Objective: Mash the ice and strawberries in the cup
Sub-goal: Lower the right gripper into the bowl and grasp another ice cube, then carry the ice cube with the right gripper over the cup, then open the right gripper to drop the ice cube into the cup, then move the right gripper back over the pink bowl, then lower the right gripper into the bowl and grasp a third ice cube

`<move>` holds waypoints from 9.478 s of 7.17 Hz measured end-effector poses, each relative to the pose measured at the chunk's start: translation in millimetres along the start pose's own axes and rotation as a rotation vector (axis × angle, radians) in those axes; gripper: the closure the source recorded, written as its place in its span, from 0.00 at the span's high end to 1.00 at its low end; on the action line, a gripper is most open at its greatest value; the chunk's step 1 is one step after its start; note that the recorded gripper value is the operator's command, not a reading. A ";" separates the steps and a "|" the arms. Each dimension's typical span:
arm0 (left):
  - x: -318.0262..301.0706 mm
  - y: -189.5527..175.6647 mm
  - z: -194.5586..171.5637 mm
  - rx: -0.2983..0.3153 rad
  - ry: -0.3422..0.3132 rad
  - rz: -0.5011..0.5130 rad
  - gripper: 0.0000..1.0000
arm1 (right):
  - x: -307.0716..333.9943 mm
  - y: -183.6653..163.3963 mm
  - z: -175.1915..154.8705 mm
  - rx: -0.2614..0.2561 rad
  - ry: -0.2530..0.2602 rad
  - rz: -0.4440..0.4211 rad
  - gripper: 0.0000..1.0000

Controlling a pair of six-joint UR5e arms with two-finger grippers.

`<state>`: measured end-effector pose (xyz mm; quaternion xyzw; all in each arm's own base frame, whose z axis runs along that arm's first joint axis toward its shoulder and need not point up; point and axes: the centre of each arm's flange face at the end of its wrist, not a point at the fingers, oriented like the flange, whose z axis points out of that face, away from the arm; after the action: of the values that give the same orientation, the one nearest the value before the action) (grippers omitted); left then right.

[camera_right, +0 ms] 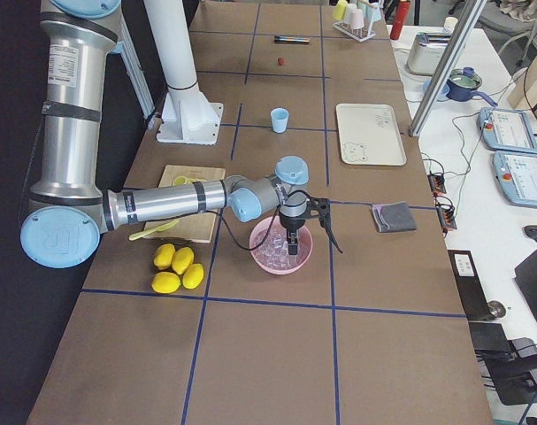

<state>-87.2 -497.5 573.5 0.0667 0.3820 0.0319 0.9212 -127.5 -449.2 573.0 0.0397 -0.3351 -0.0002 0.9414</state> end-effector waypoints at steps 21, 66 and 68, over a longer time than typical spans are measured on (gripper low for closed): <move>9.8 5.9 -9.8 0.016 0.000 0.003 1.00 | -52.9 -26.0 -87.5 0.044 -0.035 -0.090 0.00; 19.4 18.6 -18.6 0.032 -0.004 0.017 1.00 | 5.2 23.2 -27.5 0.078 -0.088 -0.022 0.95; 19.0 19.6 -18.1 0.031 -0.004 0.016 1.00 | 3.8 28.1 -4.9 0.037 -0.080 -0.034 0.93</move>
<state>-86.8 -474.3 550.4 0.0841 0.3800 0.0332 0.9205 -122.2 -421.0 573.7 0.0628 -0.3718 -0.0117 0.9261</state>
